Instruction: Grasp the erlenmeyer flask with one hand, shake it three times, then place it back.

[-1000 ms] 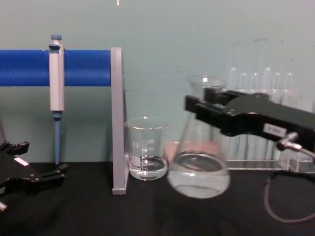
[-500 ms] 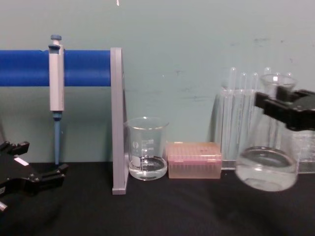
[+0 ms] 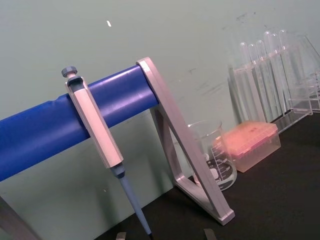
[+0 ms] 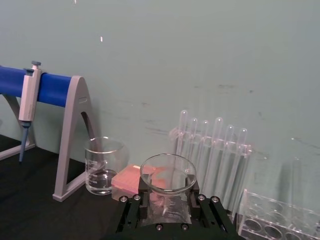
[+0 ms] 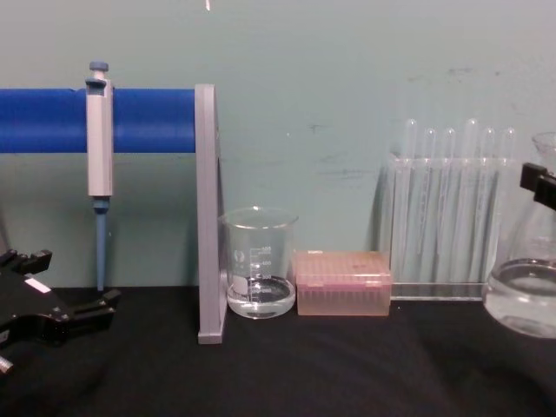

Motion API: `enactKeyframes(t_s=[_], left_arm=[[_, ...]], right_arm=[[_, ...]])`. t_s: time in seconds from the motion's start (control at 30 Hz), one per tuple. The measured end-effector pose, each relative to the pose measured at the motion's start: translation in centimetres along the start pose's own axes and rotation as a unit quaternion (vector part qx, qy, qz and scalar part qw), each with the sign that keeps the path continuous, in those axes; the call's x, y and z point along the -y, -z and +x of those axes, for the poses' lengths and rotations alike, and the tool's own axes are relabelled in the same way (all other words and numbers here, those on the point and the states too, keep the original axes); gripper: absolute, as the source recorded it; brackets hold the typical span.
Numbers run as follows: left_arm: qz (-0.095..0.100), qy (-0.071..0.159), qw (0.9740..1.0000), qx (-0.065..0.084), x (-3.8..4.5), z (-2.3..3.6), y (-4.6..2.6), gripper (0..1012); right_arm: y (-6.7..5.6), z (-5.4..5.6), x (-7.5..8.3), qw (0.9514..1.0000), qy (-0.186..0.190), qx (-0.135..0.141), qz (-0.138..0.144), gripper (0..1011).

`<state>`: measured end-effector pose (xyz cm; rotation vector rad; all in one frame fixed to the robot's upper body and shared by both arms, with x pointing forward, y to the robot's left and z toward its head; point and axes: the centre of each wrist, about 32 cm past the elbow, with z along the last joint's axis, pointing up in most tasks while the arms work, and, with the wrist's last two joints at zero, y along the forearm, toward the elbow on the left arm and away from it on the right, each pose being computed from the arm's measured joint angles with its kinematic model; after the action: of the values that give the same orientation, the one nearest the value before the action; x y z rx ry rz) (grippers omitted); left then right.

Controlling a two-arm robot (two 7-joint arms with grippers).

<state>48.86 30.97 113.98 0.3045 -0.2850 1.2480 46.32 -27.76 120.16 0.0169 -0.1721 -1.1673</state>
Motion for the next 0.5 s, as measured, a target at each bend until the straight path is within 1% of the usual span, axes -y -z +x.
enactKeyframes(t_s=[0.13,0.5], left_arm=[[0.000,0.000,1.0000,0.000,0.00,0.00,0.00,1001],[0.000,0.000,1.0000,0.000,0.00,0.00,0.00,1001]], right_arm=[[0.01,0.09,0.12,1.0000,0.004,0.000,0.000,449],[0.08,0.12,0.12,1.0000,-0.002,-0.001,0.002,449]])
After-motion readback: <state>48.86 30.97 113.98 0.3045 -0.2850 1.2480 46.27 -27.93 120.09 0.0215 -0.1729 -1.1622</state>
